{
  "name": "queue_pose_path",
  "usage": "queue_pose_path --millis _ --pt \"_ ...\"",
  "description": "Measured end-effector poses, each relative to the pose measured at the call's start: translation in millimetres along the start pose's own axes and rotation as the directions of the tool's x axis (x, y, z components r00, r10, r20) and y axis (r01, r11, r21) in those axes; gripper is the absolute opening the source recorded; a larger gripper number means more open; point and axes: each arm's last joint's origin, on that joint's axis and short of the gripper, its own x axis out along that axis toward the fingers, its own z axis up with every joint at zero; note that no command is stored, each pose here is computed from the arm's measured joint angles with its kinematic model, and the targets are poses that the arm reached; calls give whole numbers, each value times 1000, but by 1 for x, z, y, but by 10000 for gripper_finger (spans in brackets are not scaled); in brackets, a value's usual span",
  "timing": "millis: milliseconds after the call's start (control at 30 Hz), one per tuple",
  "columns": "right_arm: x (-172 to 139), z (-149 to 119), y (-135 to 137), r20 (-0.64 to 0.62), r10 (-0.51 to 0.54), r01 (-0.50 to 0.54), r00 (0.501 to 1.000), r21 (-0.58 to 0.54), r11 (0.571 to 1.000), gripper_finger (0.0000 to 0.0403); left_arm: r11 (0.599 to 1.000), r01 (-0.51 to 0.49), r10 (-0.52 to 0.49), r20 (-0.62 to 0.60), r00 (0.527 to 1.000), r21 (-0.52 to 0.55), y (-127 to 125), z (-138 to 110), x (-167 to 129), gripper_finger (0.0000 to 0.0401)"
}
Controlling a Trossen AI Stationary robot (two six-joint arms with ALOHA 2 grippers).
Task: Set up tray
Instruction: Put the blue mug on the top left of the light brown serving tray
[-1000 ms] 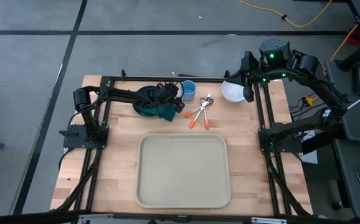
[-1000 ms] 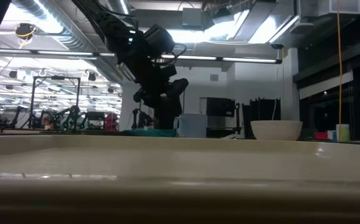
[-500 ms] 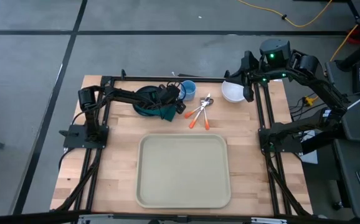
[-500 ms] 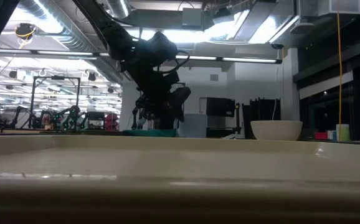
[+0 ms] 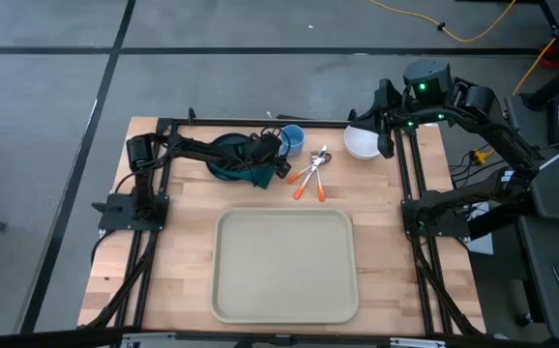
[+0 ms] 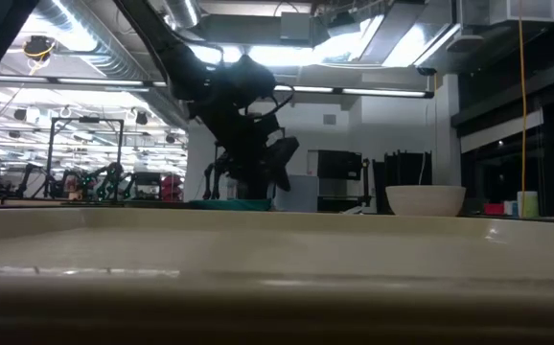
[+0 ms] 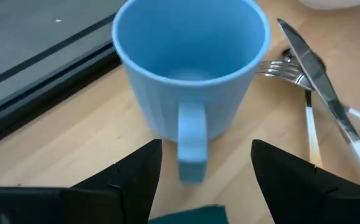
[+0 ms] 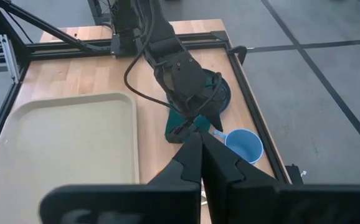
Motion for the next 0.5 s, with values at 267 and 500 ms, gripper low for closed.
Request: queue_pose_path --millis 267,500 --pt "0 0 0 3 -1 1 1000 2 1000 5 998 38 -38 -5 999 42 -2 -1 1 150" --pt "0 1 0 14 -3 4 1000 -1 1000 5 996 38 -38 -1 999 79 0 6 2 39"
